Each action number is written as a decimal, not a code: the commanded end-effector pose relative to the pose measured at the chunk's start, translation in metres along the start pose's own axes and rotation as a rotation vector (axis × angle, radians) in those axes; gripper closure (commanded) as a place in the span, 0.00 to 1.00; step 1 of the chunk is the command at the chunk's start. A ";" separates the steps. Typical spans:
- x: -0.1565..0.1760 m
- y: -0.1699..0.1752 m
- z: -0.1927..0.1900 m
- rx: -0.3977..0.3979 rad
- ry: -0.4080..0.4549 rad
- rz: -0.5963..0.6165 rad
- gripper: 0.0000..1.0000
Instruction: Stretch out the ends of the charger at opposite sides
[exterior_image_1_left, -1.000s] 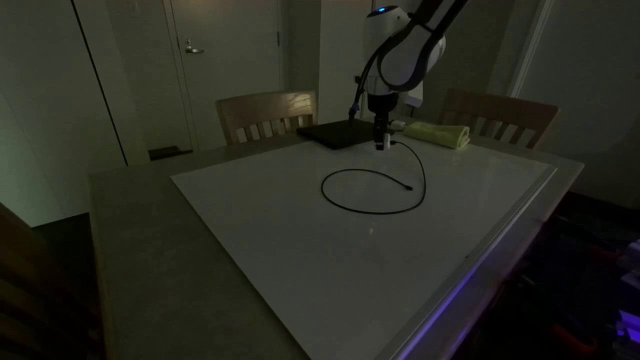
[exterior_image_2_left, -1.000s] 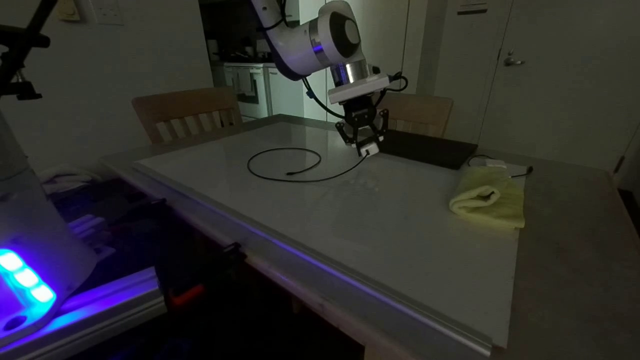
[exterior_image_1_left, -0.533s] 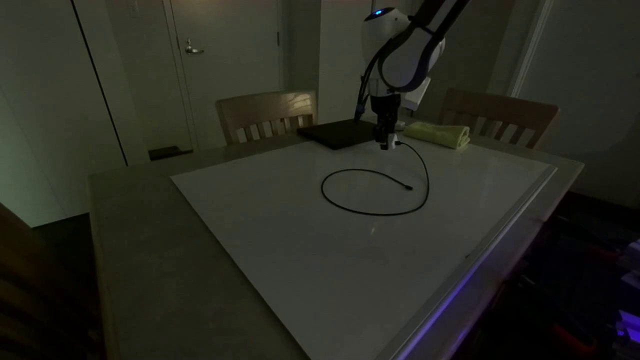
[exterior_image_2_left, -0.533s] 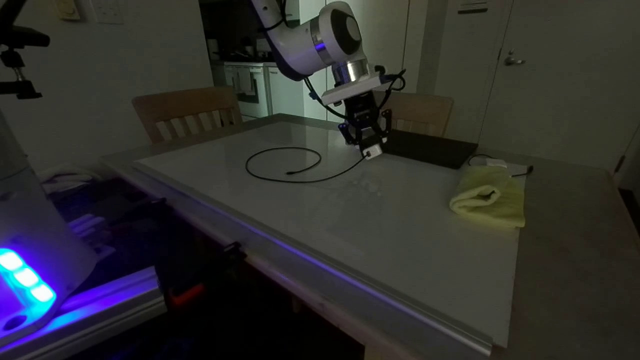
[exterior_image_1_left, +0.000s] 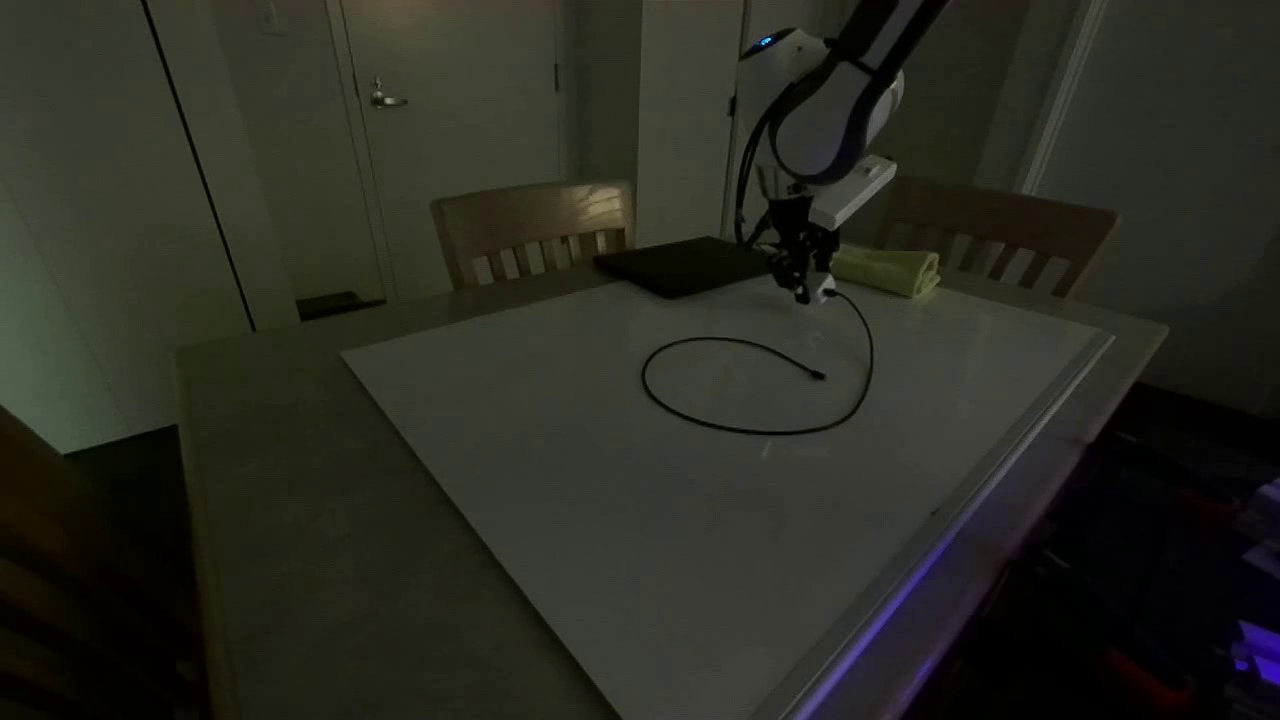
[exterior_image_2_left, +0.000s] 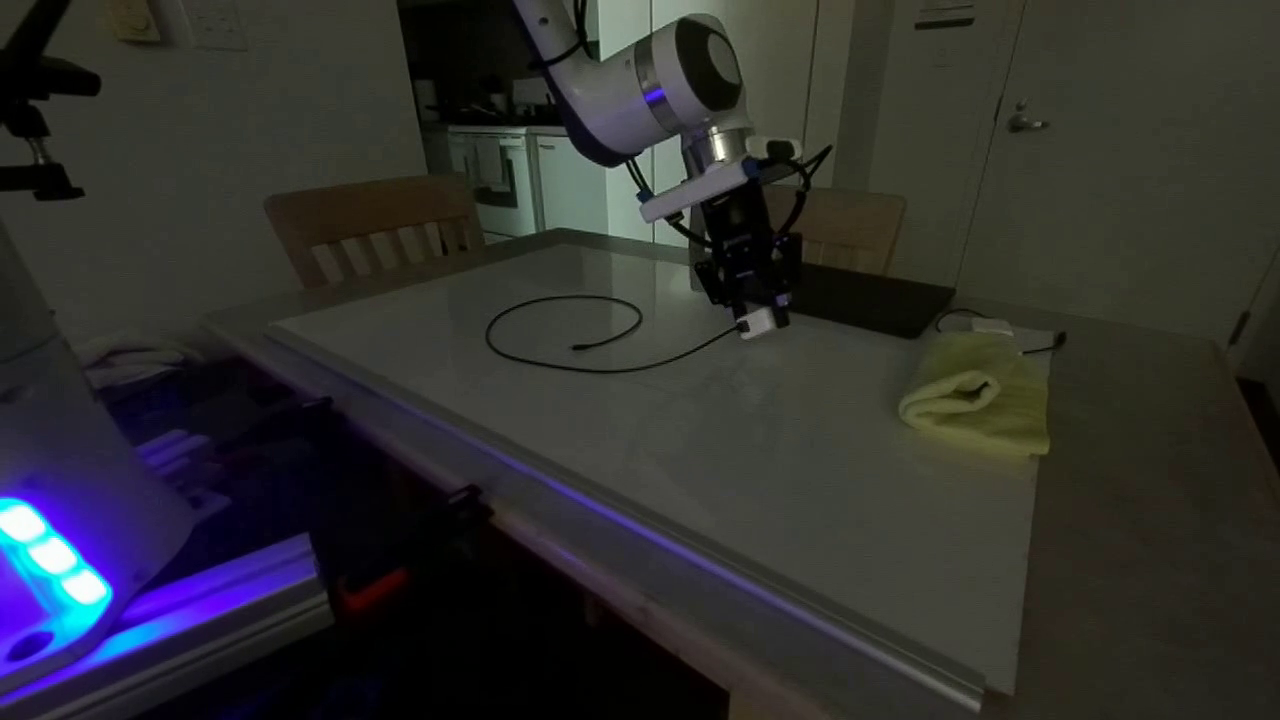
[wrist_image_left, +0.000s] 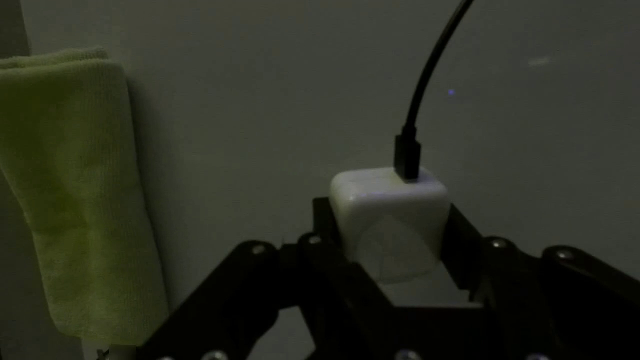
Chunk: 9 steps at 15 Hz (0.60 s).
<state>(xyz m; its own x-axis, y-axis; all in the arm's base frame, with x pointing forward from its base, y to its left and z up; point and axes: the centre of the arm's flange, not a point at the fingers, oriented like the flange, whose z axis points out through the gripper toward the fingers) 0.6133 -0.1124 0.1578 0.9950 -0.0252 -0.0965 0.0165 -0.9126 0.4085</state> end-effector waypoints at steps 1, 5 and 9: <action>0.001 0.002 0.003 -0.014 -0.016 0.043 0.72; -0.007 0.036 0.022 0.010 -0.056 0.261 0.72; -0.032 0.088 0.058 0.097 -0.111 0.452 0.72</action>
<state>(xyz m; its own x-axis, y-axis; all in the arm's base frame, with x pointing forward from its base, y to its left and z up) 0.5942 -0.1761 0.1550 0.9347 -0.3540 -0.0309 -0.3140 -0.8635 0.3948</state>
